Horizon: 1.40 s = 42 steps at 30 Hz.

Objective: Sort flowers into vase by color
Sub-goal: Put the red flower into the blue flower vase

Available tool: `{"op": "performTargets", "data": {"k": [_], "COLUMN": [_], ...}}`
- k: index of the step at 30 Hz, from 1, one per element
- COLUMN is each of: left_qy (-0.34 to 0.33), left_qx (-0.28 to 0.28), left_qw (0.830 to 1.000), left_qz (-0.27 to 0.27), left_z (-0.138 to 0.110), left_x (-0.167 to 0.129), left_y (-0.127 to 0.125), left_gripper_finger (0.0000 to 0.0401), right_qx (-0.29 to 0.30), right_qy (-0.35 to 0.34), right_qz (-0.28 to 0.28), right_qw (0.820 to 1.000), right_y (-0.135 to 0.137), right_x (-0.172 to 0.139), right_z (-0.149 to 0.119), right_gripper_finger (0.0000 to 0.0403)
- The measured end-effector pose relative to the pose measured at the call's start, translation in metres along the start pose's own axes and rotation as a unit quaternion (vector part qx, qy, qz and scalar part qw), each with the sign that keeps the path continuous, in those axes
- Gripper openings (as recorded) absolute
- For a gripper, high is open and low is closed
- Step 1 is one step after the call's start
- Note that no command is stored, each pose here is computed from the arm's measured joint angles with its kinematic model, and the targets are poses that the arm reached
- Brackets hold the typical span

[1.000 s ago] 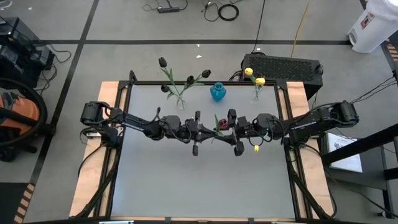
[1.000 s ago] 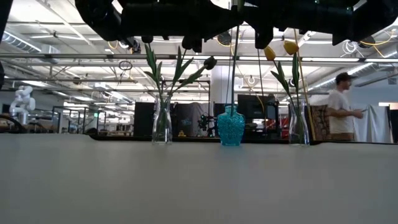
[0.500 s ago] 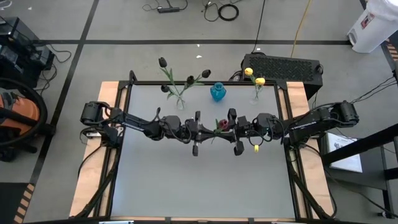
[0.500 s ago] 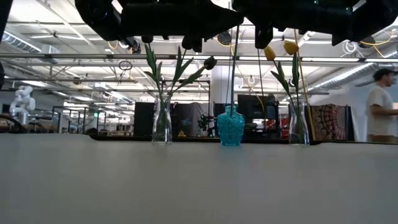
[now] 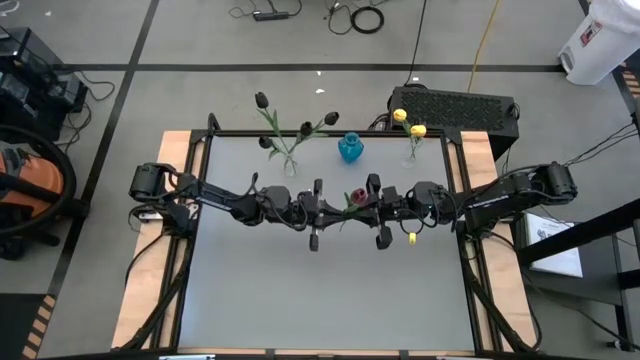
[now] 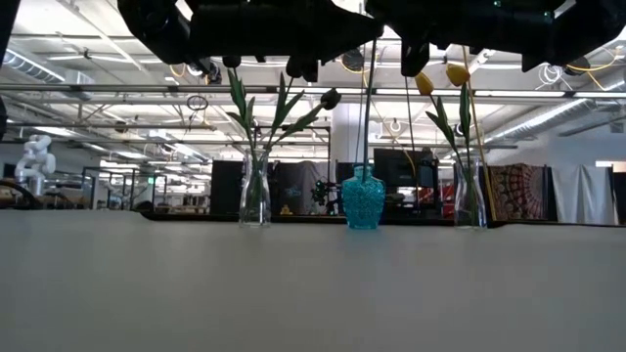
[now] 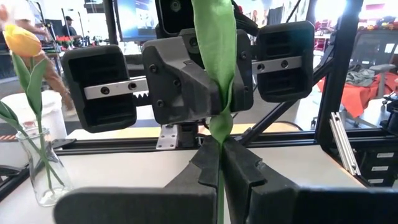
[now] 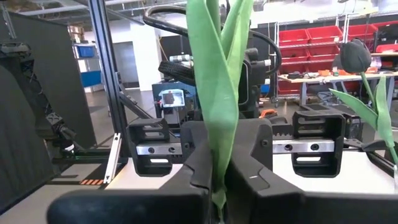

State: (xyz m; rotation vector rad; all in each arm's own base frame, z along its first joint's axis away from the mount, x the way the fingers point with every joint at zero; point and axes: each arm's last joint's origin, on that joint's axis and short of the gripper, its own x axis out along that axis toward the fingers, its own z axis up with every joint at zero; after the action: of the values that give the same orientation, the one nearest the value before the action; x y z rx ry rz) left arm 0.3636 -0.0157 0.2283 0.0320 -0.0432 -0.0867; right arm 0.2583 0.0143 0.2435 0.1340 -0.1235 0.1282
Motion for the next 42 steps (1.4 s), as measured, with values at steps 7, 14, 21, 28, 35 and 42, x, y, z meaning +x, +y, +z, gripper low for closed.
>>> {"op": "performTargets", "data": {"k": [7,14,21,28,35,42], "left_qy": [0.001,0.001,-0.006,-0.009,-0.008,0.044], "left_qx": [0.000,-0.026,-0.026,-0.003,-0.001,0.000], "left_qw": [1.000,1.000,1.000,1.000,1.000,0.999], "left_qz": [-0.009,-0.010,-0.015,-0.027,-0.013,0.014], "left_z": [0.000,0.000,0.005,0.006,0.006,0.009], "left_x": [0.000,0.000,-0.001,-0.001,-0.001,-0.008], "left_y": [-0.001,-0.002,-0.006,-0.014,-0.020,-0.018], "left_gripper_finger": [0.0009,0.0009,0.0008,0.0043,0.0116,0.0125], "right_qx": [0.001,0.001,-0.003,-0.003,-0.003,-0.009], "right_qy": [0.004,0.010,0.021,0.021,0.021,0.023], "right_qz": [0.003,0.003,0.002,0.008,0.004,0.000], "right_qw": [1.000,1.000,1.000,1.000,1.000,1.000], "right_y": [0.000,0.001,0.002,0.003,0.003,0.003], "right_x": [0.000,-0.002,-0.010,-0.011,-0.011,-0.013], "right_z": [-0.001,0.000,0.009,0.010,0.010,0.012], "right_gripper_finger": [0.0015,0.0014,0.0014,0.0014,0.0014,0.0014]}}
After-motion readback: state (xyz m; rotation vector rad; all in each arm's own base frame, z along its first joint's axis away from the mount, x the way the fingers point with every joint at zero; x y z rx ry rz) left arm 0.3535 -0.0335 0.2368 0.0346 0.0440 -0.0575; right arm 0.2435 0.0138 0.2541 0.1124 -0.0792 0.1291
